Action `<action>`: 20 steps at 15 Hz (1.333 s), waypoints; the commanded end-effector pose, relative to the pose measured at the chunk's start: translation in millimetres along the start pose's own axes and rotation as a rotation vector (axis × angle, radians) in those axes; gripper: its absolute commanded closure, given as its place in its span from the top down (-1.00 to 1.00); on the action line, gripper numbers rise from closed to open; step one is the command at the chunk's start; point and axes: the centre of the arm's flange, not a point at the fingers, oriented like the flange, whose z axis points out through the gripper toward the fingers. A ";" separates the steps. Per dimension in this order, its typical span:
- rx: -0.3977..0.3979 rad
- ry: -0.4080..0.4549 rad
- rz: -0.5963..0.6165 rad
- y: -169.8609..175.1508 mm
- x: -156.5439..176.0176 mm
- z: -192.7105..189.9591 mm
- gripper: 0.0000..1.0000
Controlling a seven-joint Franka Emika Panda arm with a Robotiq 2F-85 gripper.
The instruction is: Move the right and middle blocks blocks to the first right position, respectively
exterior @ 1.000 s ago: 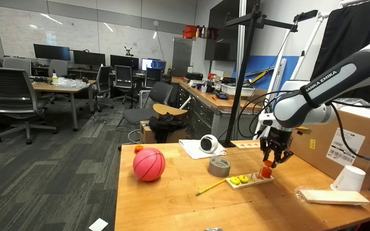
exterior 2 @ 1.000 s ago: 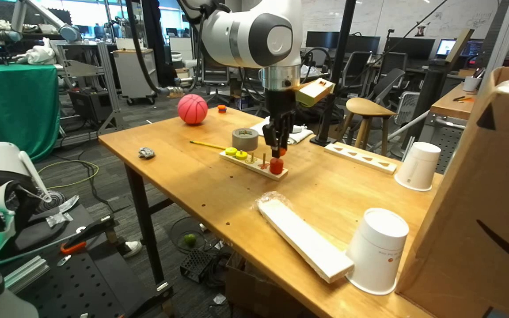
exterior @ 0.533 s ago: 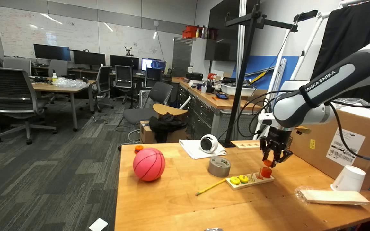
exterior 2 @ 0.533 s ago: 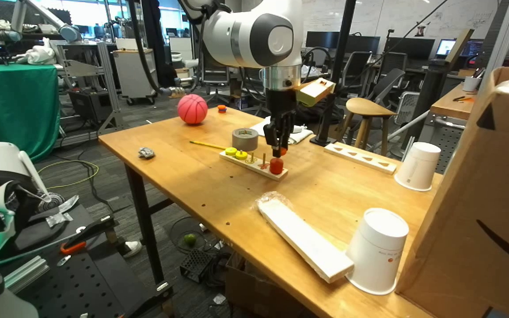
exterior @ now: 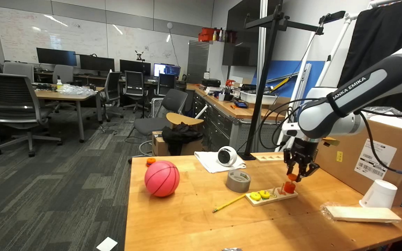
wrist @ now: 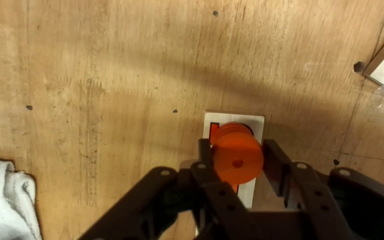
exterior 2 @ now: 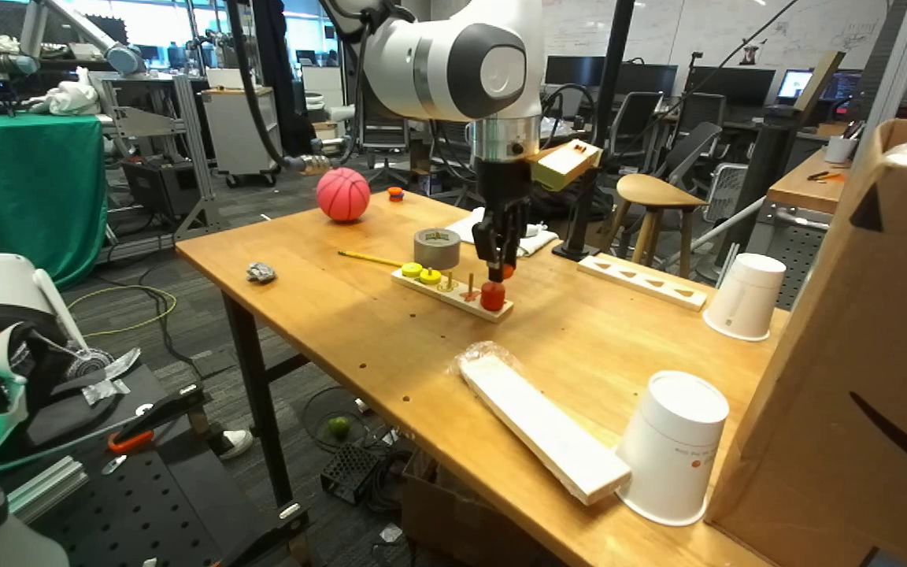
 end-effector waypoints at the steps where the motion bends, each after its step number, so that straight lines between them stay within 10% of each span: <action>1: -0.002 -0.002 0.009 -13.0 -7.5 -4.7 -0.56; 20: 0.023 -0.018 -0.042 -6.8 13.8 0.5 -0.56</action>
